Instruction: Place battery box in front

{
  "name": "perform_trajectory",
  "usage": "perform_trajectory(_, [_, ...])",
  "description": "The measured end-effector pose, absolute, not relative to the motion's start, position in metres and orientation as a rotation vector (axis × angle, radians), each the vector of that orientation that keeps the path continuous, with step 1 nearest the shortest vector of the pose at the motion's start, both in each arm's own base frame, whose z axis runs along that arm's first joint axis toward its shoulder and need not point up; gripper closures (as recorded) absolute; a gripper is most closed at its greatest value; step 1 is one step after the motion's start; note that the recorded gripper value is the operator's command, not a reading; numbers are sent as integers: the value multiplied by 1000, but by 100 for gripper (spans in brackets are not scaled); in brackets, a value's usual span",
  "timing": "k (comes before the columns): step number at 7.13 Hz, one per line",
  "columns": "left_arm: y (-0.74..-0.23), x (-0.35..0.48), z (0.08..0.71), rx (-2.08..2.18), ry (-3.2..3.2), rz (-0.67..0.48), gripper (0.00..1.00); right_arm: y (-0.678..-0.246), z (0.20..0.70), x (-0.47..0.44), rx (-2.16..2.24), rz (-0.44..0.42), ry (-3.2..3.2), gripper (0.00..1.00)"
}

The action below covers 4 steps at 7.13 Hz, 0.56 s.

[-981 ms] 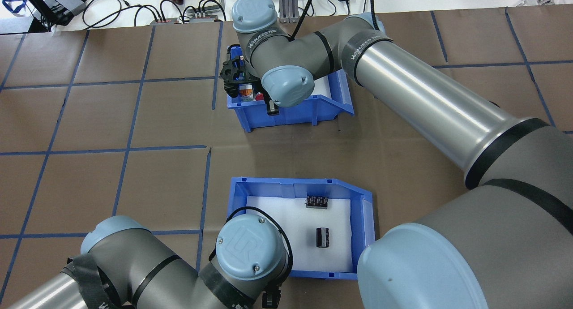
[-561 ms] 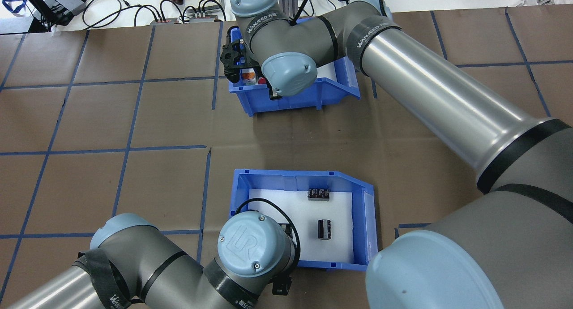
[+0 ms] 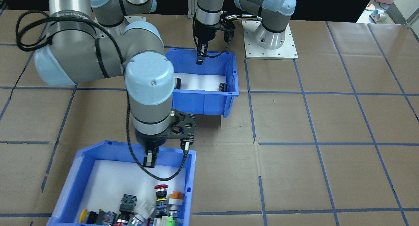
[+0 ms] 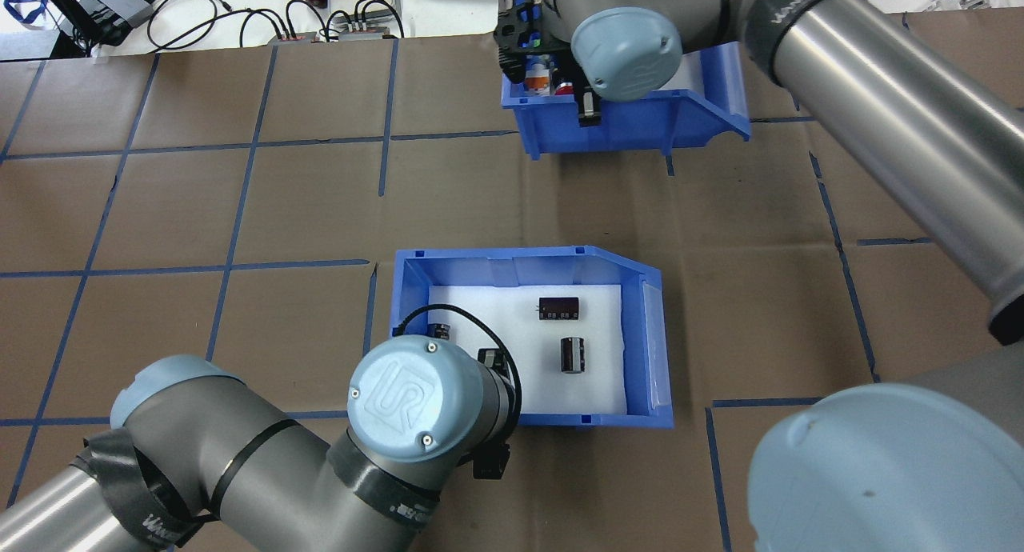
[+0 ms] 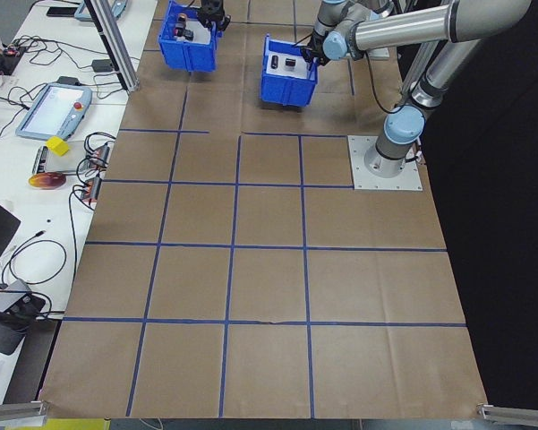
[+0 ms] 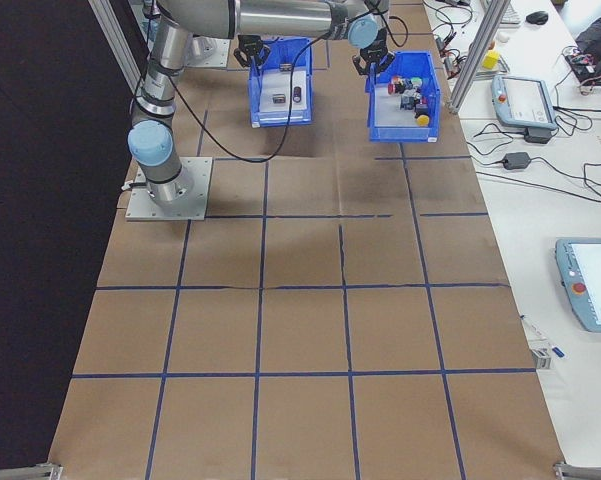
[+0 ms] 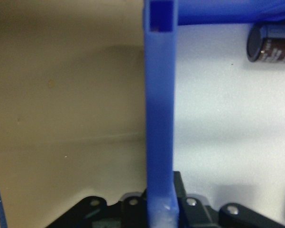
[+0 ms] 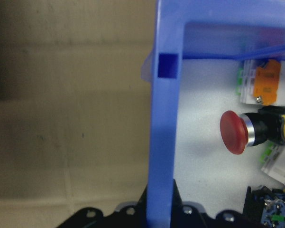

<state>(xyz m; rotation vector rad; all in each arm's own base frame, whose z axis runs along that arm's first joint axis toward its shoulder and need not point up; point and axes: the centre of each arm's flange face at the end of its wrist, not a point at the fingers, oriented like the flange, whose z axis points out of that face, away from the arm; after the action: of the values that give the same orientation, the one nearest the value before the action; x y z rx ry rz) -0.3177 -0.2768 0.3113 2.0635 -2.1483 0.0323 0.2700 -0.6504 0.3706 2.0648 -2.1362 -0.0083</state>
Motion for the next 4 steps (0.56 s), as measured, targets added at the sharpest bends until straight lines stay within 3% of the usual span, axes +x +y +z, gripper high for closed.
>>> perform_trajectory(4, [-379, -234, 313, 2173, -2095, 52, 100, -662, 383, 105, 2072, -77, -2162, 92])
